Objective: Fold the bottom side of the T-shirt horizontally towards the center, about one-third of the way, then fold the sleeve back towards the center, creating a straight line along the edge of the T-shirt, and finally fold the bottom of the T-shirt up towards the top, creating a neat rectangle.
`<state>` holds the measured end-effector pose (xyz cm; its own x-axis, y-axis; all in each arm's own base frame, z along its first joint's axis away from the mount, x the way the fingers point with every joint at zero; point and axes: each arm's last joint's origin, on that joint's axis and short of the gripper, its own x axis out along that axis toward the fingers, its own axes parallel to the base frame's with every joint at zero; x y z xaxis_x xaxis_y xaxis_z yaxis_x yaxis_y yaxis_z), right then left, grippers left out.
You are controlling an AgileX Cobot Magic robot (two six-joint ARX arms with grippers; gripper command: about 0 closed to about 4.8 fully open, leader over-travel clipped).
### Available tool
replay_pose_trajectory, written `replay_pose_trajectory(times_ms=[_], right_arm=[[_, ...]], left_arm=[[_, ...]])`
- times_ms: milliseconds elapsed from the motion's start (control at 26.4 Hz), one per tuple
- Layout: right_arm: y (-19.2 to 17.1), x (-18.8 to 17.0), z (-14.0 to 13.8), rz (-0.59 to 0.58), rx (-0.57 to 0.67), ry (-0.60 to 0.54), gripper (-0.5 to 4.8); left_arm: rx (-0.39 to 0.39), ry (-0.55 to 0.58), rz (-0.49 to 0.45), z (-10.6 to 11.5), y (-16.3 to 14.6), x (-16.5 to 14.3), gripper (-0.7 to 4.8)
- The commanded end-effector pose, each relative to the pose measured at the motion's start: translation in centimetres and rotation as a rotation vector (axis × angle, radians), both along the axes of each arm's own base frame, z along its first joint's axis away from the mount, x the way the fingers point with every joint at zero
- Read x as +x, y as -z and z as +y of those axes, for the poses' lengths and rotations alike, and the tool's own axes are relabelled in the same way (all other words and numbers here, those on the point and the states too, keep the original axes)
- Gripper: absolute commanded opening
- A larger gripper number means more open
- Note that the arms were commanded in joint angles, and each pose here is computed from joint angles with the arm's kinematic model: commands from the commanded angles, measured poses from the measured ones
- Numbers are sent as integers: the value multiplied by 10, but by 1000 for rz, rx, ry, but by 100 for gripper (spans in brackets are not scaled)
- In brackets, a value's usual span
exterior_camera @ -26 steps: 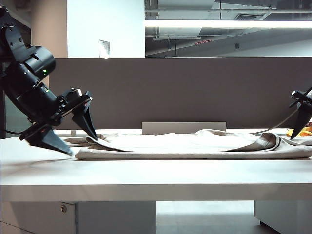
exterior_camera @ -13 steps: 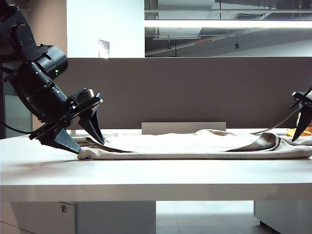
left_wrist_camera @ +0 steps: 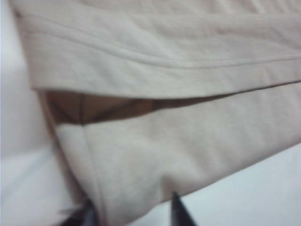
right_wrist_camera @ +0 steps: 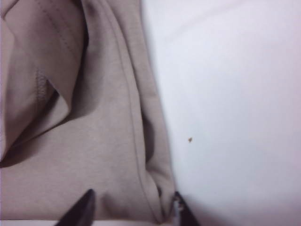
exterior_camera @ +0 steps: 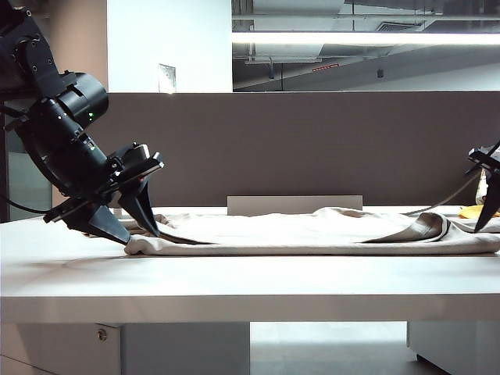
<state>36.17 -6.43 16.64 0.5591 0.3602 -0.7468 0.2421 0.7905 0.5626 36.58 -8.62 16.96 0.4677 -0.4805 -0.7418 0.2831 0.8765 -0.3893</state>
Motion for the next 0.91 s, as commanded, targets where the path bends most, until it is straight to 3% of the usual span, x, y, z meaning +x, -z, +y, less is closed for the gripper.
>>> replay_pose_trajectory(times_ms=[38, 304, 379, 455, 683, 911], right_arm=[[-3, 1, 0, -11, -6, -3, 166], [-3, 1, 0, -16, -8, -3, 62], [-3, 1, 0, -16, -16, -1, 36], [-3, 1, -1, -14, -24, 1, -1], [-3, 1, 0, -14, -32, -13, -6], [0, -4, 1, 22, -48, -56, -6]], left_arm=[[17, 12, -23, 1, -2, 1, 105], [51, -12, -28, 2, 0, 2, 67], [59, -3, -36, 2, 0, 2, 11], [63, 2, -42, 2, 0, 2, -6], [69, -2, -45, 2, 0, 3, -6], [68, 12, 11, 2, 2, -2, -6]])
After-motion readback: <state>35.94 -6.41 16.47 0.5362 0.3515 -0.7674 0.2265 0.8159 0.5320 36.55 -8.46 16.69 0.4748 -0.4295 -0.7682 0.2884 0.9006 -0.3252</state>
